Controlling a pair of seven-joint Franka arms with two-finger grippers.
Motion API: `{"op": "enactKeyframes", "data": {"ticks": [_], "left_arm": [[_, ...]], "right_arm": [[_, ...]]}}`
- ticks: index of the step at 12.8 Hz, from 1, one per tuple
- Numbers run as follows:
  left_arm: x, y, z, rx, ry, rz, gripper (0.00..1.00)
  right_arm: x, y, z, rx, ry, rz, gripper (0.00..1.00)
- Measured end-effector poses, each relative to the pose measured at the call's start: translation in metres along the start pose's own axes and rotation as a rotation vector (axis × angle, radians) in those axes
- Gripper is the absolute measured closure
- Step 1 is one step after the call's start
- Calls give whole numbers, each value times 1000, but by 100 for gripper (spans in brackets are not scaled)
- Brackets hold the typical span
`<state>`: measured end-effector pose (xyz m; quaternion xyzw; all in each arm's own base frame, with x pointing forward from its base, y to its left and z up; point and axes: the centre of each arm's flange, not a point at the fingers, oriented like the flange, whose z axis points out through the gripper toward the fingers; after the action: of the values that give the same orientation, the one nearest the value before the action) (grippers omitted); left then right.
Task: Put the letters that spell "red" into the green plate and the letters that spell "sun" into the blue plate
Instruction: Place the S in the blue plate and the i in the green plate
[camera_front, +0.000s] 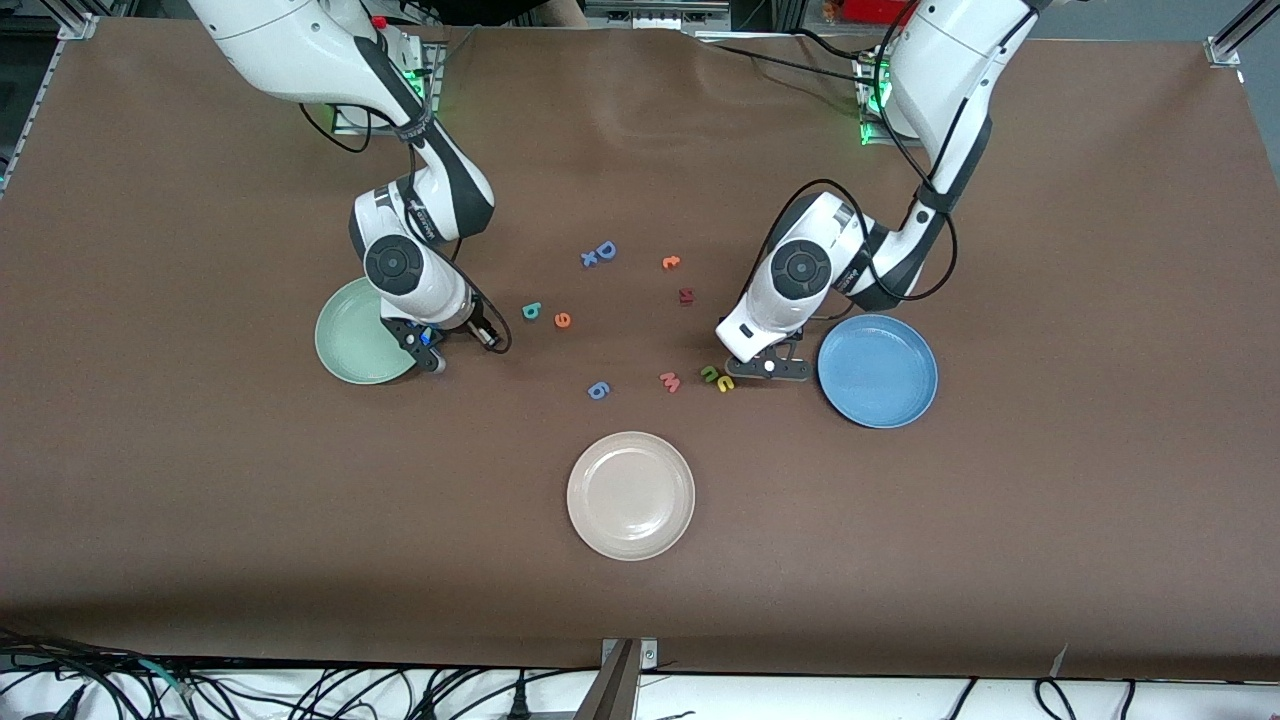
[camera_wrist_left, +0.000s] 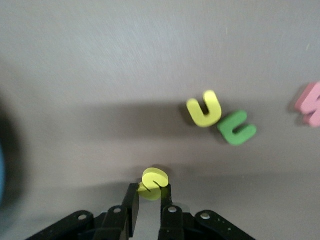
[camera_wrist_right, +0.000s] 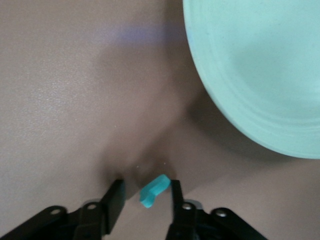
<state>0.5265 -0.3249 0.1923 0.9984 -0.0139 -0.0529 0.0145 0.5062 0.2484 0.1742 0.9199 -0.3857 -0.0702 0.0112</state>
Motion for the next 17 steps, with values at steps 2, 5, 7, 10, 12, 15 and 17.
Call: {"op": "enactKeyframes", "data": {"ticks": [2,5,7,10,12,15,17], "left_arm": [[11,-10,-18,11,-15,-8,78],[35,-44,-47,27,-50,69,78],[54,-91,-59,20,-62,125,78],[68,-151,-61,7,-85,176,78],[67,-163,-56,5,-99,186,78],[63,-160,-40,2,-128,194,78],[63,-161,-30,1,-144,191,78]], "right_arm": [[0,0,0,1,0,-2,64],[0,0,0,1,0,-2,64],[0,-1,-1,2,1,-2,70],[-1,-1,-2,5,2,-3,80],[-1,-1,-2,5,2,-4,82],[-1,-1,-1,4,2,-4,90],[-1,-1,-1,4,2,-6,90]]}}
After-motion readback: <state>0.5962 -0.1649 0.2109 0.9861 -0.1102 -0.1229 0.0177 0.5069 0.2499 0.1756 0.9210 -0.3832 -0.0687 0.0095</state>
